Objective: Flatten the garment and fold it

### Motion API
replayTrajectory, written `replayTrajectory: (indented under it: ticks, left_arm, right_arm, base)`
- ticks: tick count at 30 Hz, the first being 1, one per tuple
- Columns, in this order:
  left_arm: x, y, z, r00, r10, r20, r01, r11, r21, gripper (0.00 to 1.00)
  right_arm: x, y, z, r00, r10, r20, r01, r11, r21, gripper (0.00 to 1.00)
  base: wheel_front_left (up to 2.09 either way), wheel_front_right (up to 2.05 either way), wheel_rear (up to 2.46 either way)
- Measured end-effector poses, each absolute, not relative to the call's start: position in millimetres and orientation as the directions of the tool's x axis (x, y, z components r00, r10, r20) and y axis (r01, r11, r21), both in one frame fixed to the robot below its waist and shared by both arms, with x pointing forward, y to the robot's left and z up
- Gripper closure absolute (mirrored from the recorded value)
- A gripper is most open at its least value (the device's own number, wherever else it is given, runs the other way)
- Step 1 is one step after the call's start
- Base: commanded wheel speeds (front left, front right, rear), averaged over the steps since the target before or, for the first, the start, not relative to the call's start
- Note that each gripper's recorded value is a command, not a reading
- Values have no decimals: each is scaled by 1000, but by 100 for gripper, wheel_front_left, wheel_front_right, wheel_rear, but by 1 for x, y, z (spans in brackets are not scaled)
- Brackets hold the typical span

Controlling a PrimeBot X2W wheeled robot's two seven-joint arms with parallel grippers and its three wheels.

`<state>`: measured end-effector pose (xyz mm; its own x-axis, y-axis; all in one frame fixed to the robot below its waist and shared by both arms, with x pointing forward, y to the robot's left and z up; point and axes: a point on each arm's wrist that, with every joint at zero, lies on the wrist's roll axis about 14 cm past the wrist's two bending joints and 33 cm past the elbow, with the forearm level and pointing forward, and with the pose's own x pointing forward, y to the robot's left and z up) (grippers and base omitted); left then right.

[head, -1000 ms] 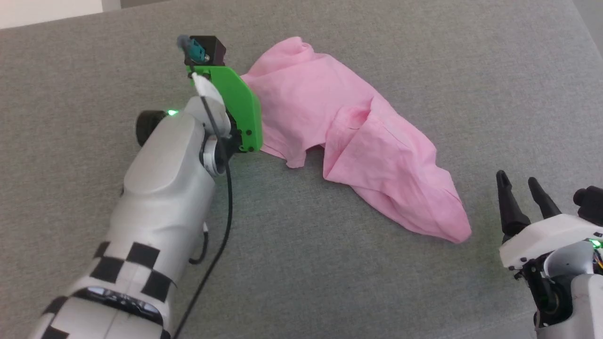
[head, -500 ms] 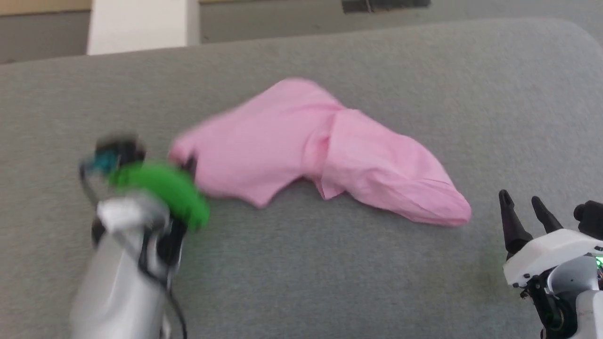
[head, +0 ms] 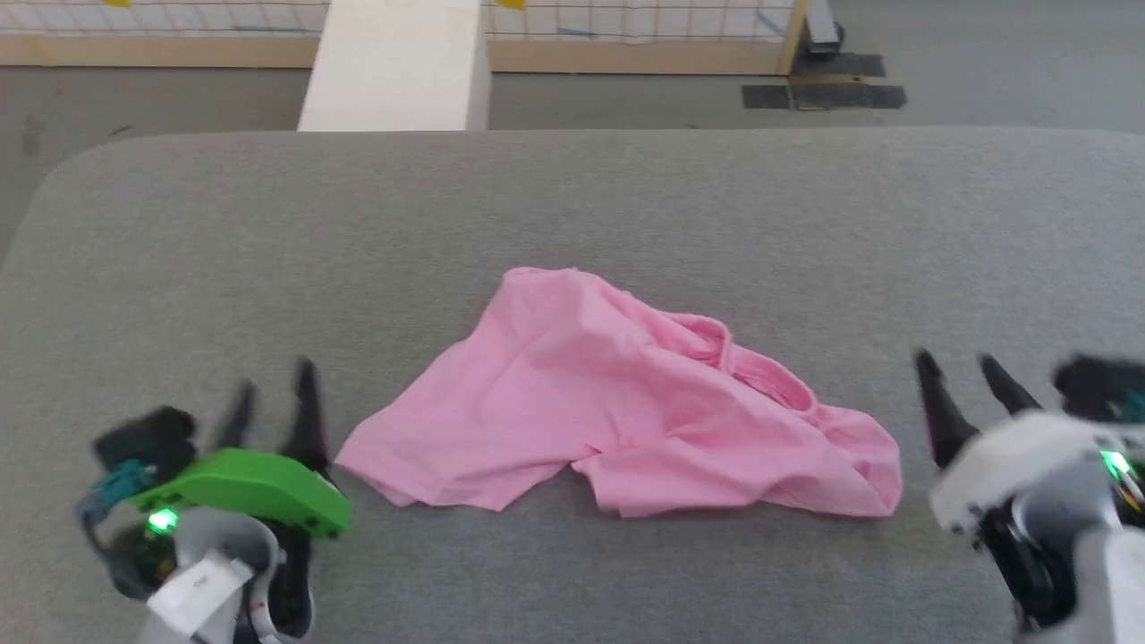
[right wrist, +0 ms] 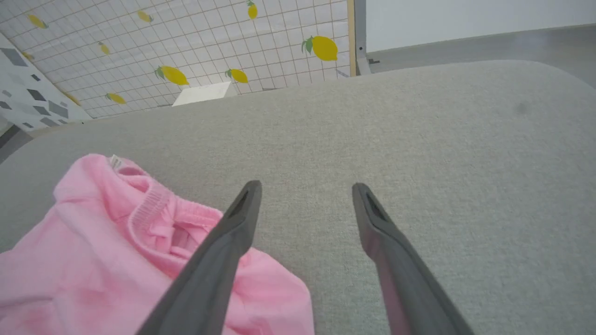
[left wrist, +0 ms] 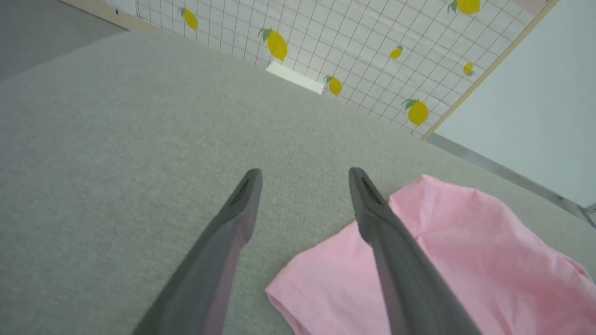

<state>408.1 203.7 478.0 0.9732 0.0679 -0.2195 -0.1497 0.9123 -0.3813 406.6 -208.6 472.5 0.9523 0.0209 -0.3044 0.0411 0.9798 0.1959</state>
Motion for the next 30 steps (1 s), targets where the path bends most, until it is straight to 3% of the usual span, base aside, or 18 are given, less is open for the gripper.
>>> replayTrajectory:
  ticks: [4, 8, 13, 19, 20, 22, 27, 30]
  left_arm:
    - [406, 221, 513, 988, 152, -6, -147, 945, -292, 0]
    - [392, 219, 504, 984, 181, 1, -174, 946, -272, 0]
    - [384, 219, 492, 980, 196, -21, -195, 945, -261, 0]
    - [383, 221, 486, 976, 213, -31, -214, 945, -249, 0]
    - [383, 220, 485, 976, 214, -35, -215, 944, -250, 0]
    - [384, 217, 484, 977, 209, -36, -211, 944, -253, 0]
    - [385, 211, 486, 983, 184, -29, -185, 948, -258, 0]
    - [385, 208, 485, 986, 164, -31, -167, 952, -258, 0]
  right_arm:
    - [435, -151, 490, 917, 201, -345, -157, 976, 153, 0]
    - [446, -103, 479, 812, 332, -480, -348, 936, 59, 0]
    - [452, -88, 446, 696, 323, -641, -441, 897, -27, 0]
    - [446, -70, 409, 592, 336, -733, -512, 859, -20, 0]
    - [446, -69, 405, 588, 340, -734, -505, 863, -5, 71]
    - [454, -72, 411, 630, 353, -692, -474, 880, 18, 100]
    - [491, -118, 465, 832, 295, -469, -272, 955, 118, 100]
    - [482, -167, 471, 890, 178, -419, -113, 978, 175, 100]
  base:
    - [0, 0, 0]
    - [0, 0, 0]
    - [0, 0, 0]
    - [0, 0, 0]
    - [0, 0, 0]
    - [0, 0, 0]
    - [0, 0, 0]
    - [0, 0, 0]
